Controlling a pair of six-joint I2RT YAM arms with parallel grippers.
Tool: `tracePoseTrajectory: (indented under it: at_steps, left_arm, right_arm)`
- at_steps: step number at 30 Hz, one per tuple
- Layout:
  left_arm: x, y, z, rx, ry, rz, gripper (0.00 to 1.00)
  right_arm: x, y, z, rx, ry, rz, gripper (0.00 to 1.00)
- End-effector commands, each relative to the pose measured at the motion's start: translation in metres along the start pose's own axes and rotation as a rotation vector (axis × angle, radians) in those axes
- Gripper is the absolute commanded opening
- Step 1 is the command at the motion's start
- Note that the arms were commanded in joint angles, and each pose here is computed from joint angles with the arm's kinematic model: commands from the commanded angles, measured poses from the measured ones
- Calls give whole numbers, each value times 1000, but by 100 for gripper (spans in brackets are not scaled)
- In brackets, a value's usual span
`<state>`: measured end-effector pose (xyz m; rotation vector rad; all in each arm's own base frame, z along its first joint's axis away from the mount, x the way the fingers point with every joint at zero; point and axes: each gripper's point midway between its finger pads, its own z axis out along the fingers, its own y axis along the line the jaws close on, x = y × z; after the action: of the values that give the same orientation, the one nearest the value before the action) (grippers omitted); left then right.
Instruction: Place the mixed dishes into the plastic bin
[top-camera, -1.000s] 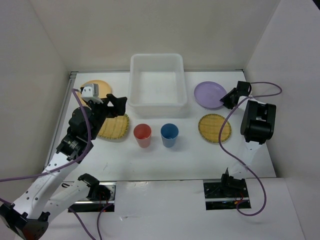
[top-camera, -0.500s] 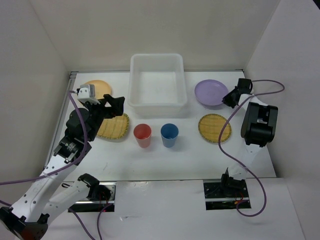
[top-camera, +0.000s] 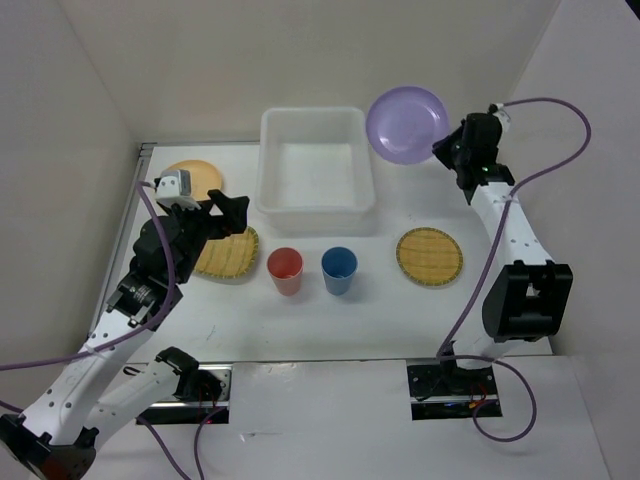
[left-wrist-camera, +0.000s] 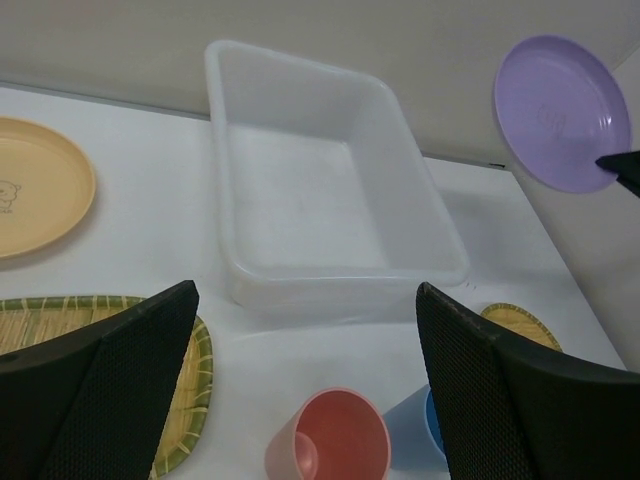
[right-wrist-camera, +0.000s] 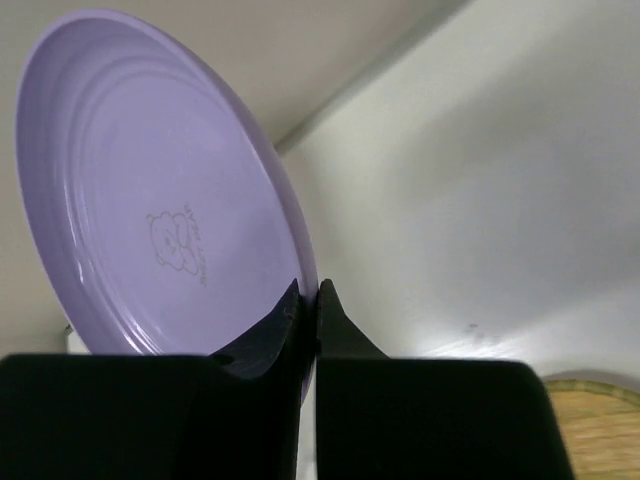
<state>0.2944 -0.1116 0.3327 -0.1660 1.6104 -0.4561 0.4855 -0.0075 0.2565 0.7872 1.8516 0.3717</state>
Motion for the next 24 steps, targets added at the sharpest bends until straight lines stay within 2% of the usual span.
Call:
tracePoseTrajectory:
  at_steps: [1,2,3,5,12,16,24]
  left_arm:
    - [-29,-7,-6,8,-69,-46,96]
    - [-32,-8,-9,13,-78,-60,96]
    - [-32,-8,-9,13,-78,-60,96]
    - [-28,-8,-12,19,-69,-67,96]
    - [-40,2,-32,-7,-113,-95,96]
    - [-48,6,-40,-25,-137,-92,97]
    - [-49,8,-41,-38,-133,-80,97]
  right_arm:
    - [-7,82,-18,-176,-50,-30,0]
    - [16,104,-20,-205,-11,-53,0]
    - [19,119,-20,-225,-12,-60,0]
    - [53,136,-9,-245,50,-88,0]
    - [116,187,25,-274,146,-125,0]
    - [164,184,62,-198,211,-172,0]
    - [200,171,98,-103,247,-226,0]
